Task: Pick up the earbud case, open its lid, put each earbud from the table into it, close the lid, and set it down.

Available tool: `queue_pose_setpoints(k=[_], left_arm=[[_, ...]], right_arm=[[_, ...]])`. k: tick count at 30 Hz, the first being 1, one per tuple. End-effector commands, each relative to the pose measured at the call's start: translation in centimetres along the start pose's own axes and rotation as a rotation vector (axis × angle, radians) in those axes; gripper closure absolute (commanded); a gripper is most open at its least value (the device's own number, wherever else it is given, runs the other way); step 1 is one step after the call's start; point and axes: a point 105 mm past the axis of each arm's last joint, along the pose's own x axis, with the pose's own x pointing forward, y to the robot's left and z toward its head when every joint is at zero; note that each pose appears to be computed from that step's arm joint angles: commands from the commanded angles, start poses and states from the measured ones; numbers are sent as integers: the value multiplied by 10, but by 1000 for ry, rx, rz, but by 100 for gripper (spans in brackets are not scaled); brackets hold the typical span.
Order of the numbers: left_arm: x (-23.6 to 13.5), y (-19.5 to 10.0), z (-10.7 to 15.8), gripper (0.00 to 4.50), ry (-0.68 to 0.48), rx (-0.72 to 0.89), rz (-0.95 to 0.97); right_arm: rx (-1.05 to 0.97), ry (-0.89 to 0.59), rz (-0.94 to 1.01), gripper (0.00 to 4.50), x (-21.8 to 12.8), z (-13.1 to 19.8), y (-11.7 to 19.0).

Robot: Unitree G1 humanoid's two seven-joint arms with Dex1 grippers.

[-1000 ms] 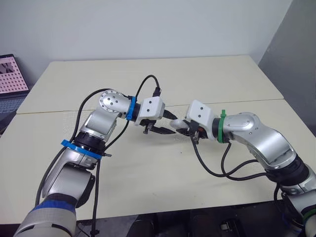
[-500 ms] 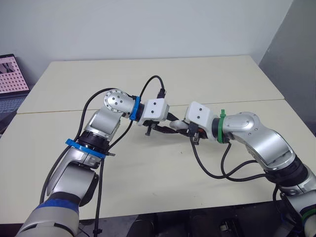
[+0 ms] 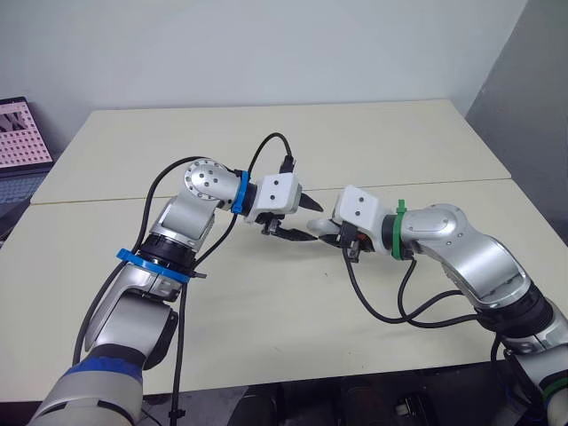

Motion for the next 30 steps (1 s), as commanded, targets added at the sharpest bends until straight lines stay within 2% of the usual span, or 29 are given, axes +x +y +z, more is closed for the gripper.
queue_pose_setpoints(k=[1, 2, 5, 9, 10, 19, 23, 29, 30], left_arm=[[-5, 10, 13, 162, -19, 51, 34], [-5, 10, 13, 162, -20, 51, 35], [-4, 10, 15, 225, -34, 44, 25], [-3, 5, 15, 357, -43, 40, 0], [-2, 3, 14, 376, -39, 41, -11], [-2, 2, 8, 377, -17, 11, -15], [-6, 3, 5, 377, -26, -34, -2], [-12, 0, -1, 377, -90, -223, 17], [-12, 0, 1, 377, -101, -236, 15]], right_arm=[[-29, -26, -31, 366, -8, 8, -5], [-29, -25, -31, 366, -8, 8, -5], [-28, -31, -31, 366, -8, 9, -4], [-26, -42, -36, 366, -6, 12, -5], [-25, -44, -38, 366, -6, 12, -5], [-34, -55, -46, 366, -8, 17, -9], [-10, -95, -67, 235, -12, 22, -11], [17, -110, -151, 14, -24, 22, -21], [20, -110, -160, 4, -25, 21, -22]])
